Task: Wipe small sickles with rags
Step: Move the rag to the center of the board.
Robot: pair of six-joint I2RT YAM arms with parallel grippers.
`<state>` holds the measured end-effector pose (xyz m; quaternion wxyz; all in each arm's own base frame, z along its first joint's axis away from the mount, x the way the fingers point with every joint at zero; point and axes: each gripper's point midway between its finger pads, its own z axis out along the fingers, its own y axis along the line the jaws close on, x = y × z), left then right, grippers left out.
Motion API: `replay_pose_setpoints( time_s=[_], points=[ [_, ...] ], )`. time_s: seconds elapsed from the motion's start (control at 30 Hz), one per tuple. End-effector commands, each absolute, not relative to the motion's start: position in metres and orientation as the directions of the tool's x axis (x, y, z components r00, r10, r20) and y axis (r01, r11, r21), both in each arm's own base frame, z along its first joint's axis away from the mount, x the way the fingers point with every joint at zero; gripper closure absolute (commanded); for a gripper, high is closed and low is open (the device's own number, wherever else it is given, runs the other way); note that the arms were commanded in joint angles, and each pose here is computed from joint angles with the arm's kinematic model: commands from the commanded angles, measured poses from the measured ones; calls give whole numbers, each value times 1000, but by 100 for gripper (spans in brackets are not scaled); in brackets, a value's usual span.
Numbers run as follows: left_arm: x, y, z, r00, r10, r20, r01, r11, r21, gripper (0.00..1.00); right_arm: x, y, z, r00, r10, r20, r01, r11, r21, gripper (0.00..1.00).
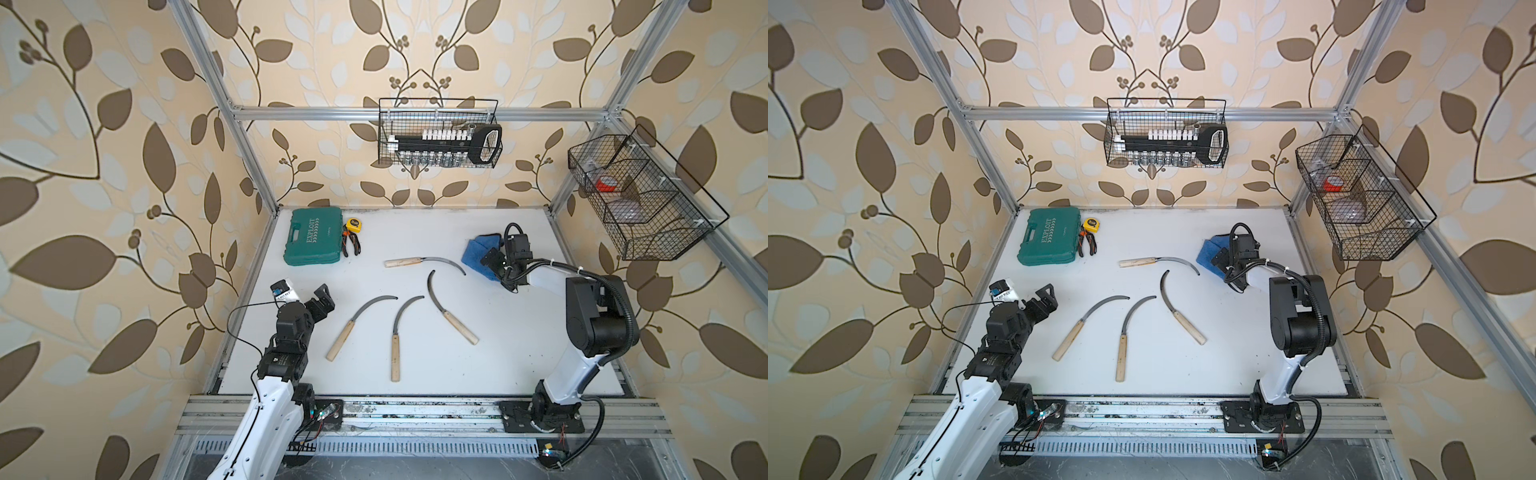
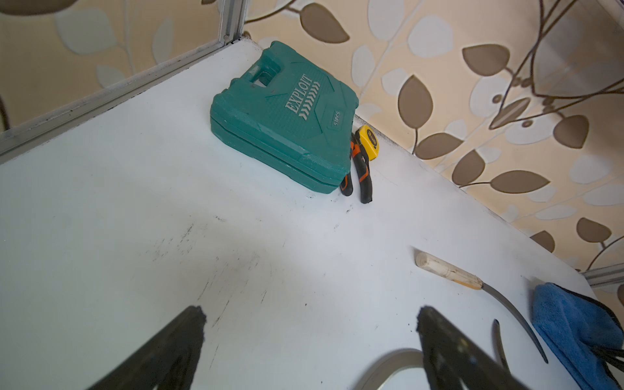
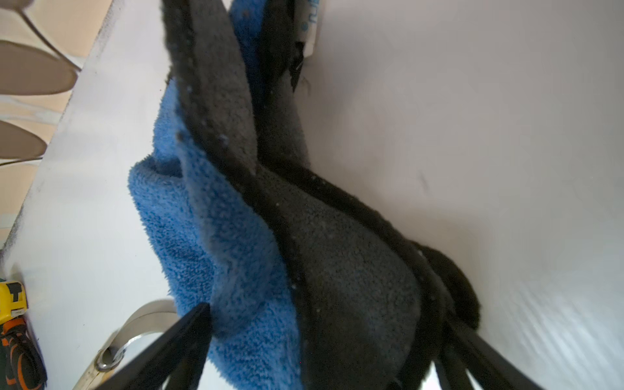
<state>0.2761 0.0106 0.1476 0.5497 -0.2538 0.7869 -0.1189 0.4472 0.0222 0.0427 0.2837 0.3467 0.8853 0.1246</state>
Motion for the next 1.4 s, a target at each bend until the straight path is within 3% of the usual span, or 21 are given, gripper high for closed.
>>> replay_pose_setpoints(
  time_s=[0.0,0.23,0.4,0.8,1.1,1.23,1.37],
  points=[
    [279,9,163,-232,-534,-813,-239,841,-485,1,450,38,24,-691,596,-408,507,803,315,1],
    [279,9,163,-234,-533,-813,-234,843,-485,1,476,54,41,-767,384,-514,406,911,75,1],
    [279,8,163,-233,-533,-813,-231,843,-486,1,496,76,46,-835,206,-510,292,952,-94,1],
    [280,7,163,-237,-532,-813,-224,844,-487,1,547,104,49,-854,185,-486,214,977,-4,1],
    [282,6,163,-244,-531,-811,-224,845,-485,1,525,62,115,-751,241,-615,368,926,-87,1],
    [282,6,163,-245,-530,-812,-222,846,-485,1,522,72,138,-721,231,-653,337,941,-40,1],
    [282,6,163,-245,-530,-812,-221,846,-485,1,538,98,123,-765,179,-619,262,964,-45,1]
  ],
)
